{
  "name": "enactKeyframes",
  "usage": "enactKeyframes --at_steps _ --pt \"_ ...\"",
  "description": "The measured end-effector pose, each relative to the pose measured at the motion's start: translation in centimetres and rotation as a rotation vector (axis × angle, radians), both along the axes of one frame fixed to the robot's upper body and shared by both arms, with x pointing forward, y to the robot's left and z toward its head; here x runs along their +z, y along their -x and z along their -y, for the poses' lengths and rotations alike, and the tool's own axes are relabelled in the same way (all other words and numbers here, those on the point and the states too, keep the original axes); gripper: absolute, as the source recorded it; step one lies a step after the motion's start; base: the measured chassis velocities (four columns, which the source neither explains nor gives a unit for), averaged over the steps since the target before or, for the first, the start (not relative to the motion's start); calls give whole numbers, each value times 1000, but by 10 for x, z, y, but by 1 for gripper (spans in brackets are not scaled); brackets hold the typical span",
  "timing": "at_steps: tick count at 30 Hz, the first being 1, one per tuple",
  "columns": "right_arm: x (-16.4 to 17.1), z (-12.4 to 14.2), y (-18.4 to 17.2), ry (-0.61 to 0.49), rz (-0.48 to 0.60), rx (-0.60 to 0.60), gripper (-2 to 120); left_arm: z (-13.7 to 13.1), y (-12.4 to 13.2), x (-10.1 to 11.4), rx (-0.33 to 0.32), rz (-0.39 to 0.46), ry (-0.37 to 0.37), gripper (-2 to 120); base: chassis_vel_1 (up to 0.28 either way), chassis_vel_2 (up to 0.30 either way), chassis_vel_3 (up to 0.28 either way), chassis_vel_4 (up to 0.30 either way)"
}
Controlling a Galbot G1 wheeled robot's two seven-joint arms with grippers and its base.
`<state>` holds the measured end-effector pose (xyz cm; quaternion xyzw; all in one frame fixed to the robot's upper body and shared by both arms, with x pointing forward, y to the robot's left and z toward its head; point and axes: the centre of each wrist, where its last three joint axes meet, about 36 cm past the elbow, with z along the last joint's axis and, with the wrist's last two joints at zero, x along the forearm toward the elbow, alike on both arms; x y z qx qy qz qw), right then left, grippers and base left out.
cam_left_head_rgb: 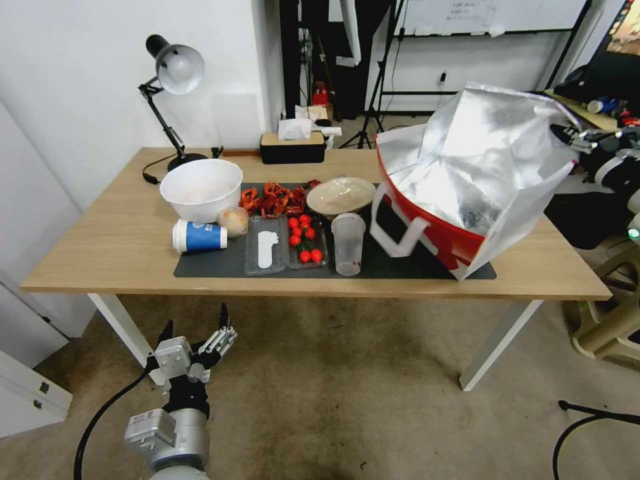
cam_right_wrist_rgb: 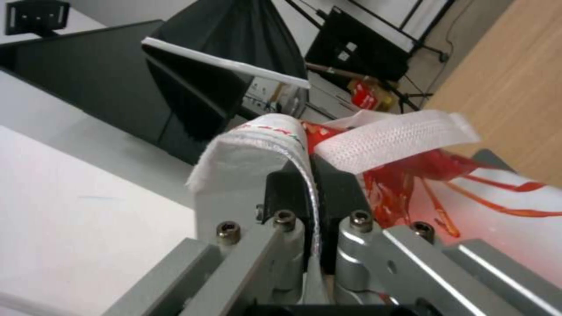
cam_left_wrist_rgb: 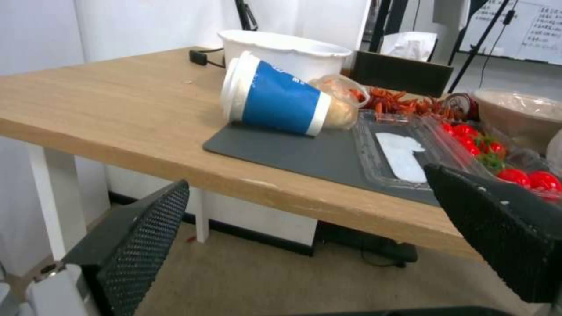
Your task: Pick up the food delivery bag from the floor and place it on the table.
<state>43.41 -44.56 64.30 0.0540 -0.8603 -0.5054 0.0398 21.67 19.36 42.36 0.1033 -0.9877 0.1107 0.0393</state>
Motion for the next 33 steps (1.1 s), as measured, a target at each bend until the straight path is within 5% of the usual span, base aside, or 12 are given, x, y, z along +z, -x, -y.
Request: enactKeyframes --at_steps 15,33 --pt "-17 1 -8 21 -36 -4 0 1 0 1 6 6 1 100 0 0 0 0" --pt "-6 4 -10 111 -6 -25 65 3 1 -1 3 2 1 100 0 0 0 0"
